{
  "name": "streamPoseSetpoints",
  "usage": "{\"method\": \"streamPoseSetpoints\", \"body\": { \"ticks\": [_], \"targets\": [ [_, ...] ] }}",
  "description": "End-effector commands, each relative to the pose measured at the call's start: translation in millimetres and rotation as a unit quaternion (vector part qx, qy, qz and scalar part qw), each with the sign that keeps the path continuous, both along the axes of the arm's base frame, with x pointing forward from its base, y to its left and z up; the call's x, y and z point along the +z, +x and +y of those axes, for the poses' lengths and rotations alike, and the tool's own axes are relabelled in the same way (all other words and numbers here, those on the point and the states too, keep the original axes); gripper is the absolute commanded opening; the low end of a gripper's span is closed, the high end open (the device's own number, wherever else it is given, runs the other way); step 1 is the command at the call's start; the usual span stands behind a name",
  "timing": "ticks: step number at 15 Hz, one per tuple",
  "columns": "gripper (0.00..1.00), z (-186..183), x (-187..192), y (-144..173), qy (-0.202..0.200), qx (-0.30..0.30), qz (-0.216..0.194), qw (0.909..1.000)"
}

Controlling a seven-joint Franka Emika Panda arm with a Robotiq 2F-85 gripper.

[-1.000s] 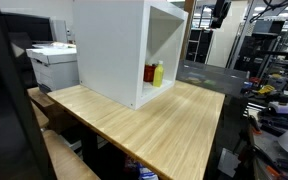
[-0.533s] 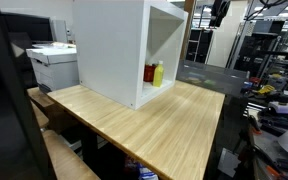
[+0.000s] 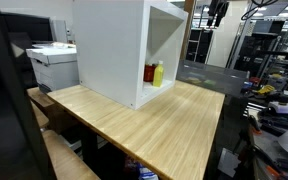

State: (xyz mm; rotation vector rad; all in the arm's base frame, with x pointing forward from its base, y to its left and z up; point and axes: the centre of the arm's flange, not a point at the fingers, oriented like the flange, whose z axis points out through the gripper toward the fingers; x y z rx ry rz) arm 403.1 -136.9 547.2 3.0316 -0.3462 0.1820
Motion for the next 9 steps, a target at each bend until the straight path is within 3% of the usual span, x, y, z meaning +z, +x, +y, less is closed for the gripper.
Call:
{"method": "streamPoseSetpoints", "body": {
  "ticks": [1, 9],
  "targets": [
    [1.00, -14, 2, 12, -0.001, -0.033, 0.000, 0.9995],
    [1.00, -41, 2, 20, 0.001, -0.086, -0.001, 0.9963]
  ]
}}
